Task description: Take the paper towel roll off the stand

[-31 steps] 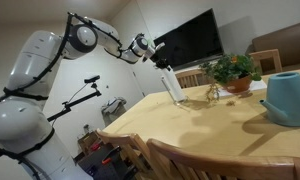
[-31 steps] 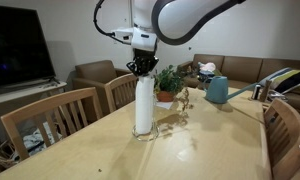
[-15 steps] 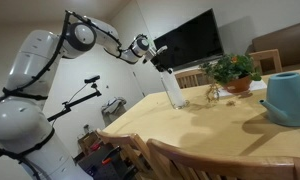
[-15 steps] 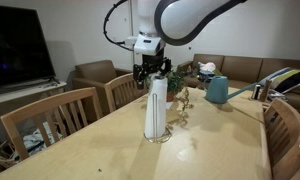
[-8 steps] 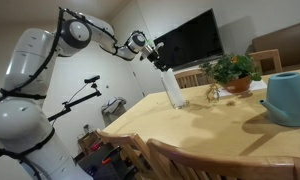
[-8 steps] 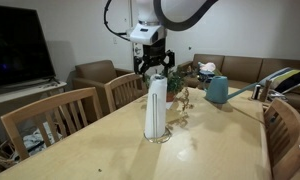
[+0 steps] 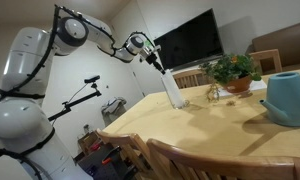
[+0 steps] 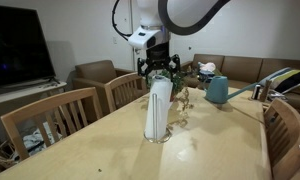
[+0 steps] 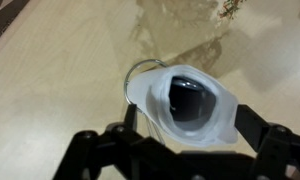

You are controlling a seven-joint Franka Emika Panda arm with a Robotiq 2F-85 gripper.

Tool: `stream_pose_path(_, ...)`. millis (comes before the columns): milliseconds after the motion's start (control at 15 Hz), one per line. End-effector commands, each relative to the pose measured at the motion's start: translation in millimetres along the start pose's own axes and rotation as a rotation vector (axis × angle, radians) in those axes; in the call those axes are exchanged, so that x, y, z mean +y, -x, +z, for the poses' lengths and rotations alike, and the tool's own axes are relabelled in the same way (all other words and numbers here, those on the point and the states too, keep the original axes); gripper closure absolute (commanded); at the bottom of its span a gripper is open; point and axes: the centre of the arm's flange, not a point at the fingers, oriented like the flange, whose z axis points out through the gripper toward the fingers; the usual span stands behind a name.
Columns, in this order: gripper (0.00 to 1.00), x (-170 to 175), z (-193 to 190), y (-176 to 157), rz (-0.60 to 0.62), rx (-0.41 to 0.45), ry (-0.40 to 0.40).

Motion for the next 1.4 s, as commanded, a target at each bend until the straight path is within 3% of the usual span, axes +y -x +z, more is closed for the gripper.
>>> stream_pose_path(0, 0.00, -13, -3, -12, 0.088, -0.025, -0.033)
stream_pose_path(1333, 0.00, -12, 6, 6, 0.307, -0.013, -0.034)
